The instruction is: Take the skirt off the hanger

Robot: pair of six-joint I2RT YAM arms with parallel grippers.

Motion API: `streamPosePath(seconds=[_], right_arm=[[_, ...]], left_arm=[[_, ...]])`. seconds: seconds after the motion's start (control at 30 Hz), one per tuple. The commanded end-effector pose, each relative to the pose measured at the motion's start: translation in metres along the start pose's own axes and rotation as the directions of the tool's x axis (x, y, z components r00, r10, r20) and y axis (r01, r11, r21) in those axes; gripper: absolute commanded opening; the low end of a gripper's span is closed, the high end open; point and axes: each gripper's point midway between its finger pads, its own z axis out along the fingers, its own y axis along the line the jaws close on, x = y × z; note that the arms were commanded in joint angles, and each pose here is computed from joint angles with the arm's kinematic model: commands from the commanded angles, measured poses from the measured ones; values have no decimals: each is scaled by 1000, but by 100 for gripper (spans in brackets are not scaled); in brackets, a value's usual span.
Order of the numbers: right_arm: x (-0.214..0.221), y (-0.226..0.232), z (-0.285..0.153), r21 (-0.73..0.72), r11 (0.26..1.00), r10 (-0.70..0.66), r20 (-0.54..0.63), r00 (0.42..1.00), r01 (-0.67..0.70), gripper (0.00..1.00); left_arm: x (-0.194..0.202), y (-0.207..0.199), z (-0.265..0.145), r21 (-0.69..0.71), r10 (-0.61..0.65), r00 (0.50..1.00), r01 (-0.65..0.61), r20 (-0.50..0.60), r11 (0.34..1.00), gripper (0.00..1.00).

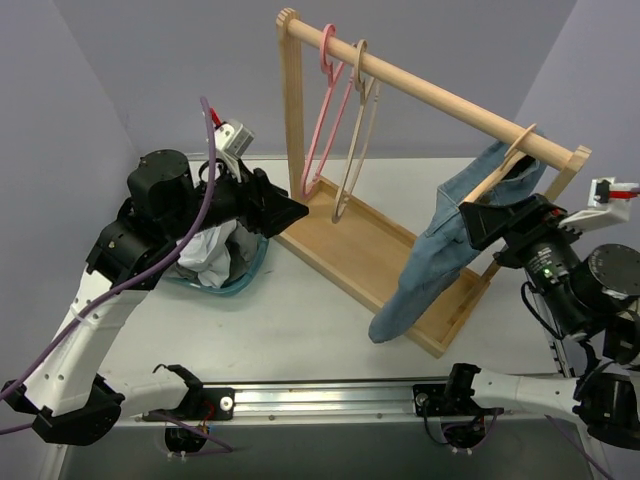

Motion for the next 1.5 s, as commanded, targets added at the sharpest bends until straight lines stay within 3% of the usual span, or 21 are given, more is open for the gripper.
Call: streamPosePath(seconds=[0.0,0.2,0.4,0.67,0.7,0.73,0.8,0.83,0.9,1.23,1.47], right_arm=[[-1,15,17,22,998,58,55,997,-59,75],[-1,15,28,69,990,115,112,987,-123,73],[-3,12,35,101,980,150,178,973,-169,64],[15,15,54,155,974,132,208,969,-166,59],[16,13,55,163,972,131,217,967,-169,56],[14,13,55,163,970,142,231,962,-182,44],[16,8,56,181,965,141,250,958,-189,29],[12,7,54,175,962,160,266,951,-211,10],[10,4,52,172,960,169,272,947,-221,0],[-2,11,35,42,967,236,234,943,-252,0],[-16,6,30,51,957,261,268,927,-284,0]], left_arm=[[-43,-45,-35,117,48,987,-66,151,991,73],[-40,-72,-40,219,65,990,-93,129,971,74],[-27,-95,-25,278,87,992,-108,88,955,74],[-4,-129,21,261,268,963,-263,18,929,78],[-3,-128,25,250,296,955,-290,12,924,78],[-7,-127,26,231,305,952,-299,9,926,78],[-4,-123,37,207,327,945,-320,-1,925,79],[-4,-122,40,197,329,944,-323,2,926,79],[-6,-121,38,189,326,945,-323,16,927,80],[8,-124,45,212,309,951,-303,4,929,82],[23,-135,69,209,340,940,-329,-19,921,82]])
